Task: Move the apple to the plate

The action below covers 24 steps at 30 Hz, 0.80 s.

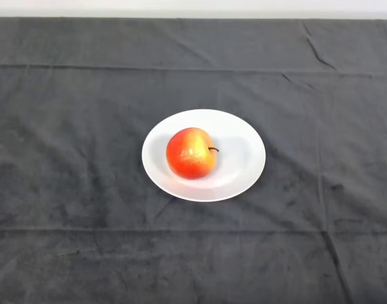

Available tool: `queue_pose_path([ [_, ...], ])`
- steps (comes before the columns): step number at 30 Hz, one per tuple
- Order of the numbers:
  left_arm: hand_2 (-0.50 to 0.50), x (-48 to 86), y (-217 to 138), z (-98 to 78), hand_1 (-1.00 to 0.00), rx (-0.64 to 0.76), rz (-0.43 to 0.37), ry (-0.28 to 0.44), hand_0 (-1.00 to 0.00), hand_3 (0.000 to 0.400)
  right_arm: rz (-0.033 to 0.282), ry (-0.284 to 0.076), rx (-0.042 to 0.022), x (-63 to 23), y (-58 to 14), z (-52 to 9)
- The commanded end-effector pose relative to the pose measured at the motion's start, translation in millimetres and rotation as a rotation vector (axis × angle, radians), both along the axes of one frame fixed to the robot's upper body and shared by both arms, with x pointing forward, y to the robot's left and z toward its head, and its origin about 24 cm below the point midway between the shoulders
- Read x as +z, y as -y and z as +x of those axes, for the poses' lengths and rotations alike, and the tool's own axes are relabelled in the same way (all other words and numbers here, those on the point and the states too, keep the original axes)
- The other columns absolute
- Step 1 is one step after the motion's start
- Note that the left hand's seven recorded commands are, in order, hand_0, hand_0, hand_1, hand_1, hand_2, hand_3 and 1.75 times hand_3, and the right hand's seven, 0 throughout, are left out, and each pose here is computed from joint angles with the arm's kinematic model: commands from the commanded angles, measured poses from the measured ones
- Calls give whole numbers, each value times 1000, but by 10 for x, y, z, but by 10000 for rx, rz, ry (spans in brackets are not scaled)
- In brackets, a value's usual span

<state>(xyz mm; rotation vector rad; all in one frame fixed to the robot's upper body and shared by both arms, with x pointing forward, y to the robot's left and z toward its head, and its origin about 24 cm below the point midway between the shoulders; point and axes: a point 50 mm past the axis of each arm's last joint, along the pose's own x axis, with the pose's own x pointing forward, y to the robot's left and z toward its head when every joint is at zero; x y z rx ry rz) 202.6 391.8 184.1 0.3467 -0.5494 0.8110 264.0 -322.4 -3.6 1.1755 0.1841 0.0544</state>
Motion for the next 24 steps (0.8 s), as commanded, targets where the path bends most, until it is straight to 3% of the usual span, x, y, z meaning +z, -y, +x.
queue_pose_path([
  [1, 0, 161, -110, -39, 0, 451, 96, 452, 0, 0, 166, -58, -148, -21, 1, -18],
  [24, 0, 146, -113, -19, 0, 375, 107, 355, 0, 0, 164, -58, -147, -22, 1, -18],
])
